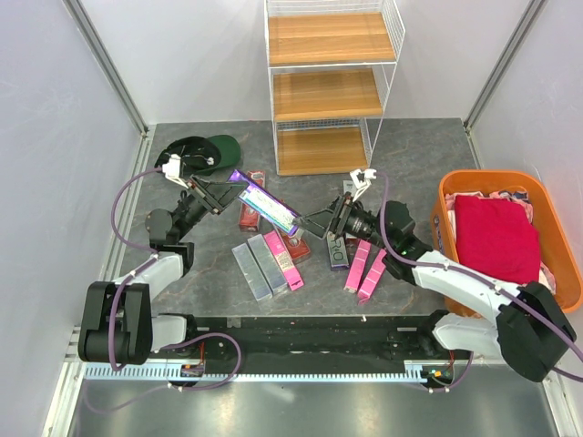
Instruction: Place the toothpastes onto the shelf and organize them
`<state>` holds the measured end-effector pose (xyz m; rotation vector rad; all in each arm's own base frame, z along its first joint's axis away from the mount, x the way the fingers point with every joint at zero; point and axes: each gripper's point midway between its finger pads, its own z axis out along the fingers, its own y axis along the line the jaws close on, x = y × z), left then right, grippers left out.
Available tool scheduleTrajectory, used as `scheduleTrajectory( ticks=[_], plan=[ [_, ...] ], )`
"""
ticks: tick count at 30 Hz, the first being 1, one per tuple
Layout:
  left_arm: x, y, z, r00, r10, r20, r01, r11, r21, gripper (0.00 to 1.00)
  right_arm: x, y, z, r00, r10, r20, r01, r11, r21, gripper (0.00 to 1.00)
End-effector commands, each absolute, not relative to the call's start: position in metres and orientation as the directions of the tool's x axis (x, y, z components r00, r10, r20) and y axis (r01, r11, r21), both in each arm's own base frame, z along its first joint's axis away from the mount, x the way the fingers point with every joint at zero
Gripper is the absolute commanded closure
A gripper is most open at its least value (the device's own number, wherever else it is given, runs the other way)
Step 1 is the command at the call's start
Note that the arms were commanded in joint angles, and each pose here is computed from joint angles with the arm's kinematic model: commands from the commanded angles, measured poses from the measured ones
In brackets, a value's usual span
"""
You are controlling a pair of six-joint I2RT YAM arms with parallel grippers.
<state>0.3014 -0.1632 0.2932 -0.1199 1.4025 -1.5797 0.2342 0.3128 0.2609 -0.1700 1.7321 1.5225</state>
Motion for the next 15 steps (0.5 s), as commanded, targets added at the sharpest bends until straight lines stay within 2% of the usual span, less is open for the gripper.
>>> scheduleTrajectory(
  ticks=[1,5,7,14,15],
  plan=[
    [0.288,-0.159,0.328,-0.450,-0.720,-0.529,0.677,0.111,-0.728,0.95,0.231,0.321,0.274,-0.647,0.409,-0.643,-0.623,0.202,0.755,0.05],
    [0.288,-0.159,0.329,-0.454,-0.721,-0.523,0.676,0.103,-0.729,0.95,0.230,0.326,0.272,-0.662,0.411,-0.627,-0.616,0.180,0.767,0.13],
    [0.288,-0.160,0.328,-0.459,-0.720,-0.520,0.673,0.100,-0.733,0.95,0.229,0.329,0.270,-0.667,0.406,-0.624,-0.615,0.172,0.769,0.23],
    [0.288,-0.160,0.326,-0.475,-0.720,-0.506,0.670,0.077,-0.739,0.95,0.228,0.340,0.271,-0.695,0.393,-0.602,-0.615,0.109,0.781,0.30],
    [0.288,-0.160,0.328,-0.473,-0.719,-0.508,0.674,0.075,-0.734,0.95,0.228,0.340,0.275,-0.695,0.401,-0.596,-0.615,0.097,0.783,0.36]
  ],
)
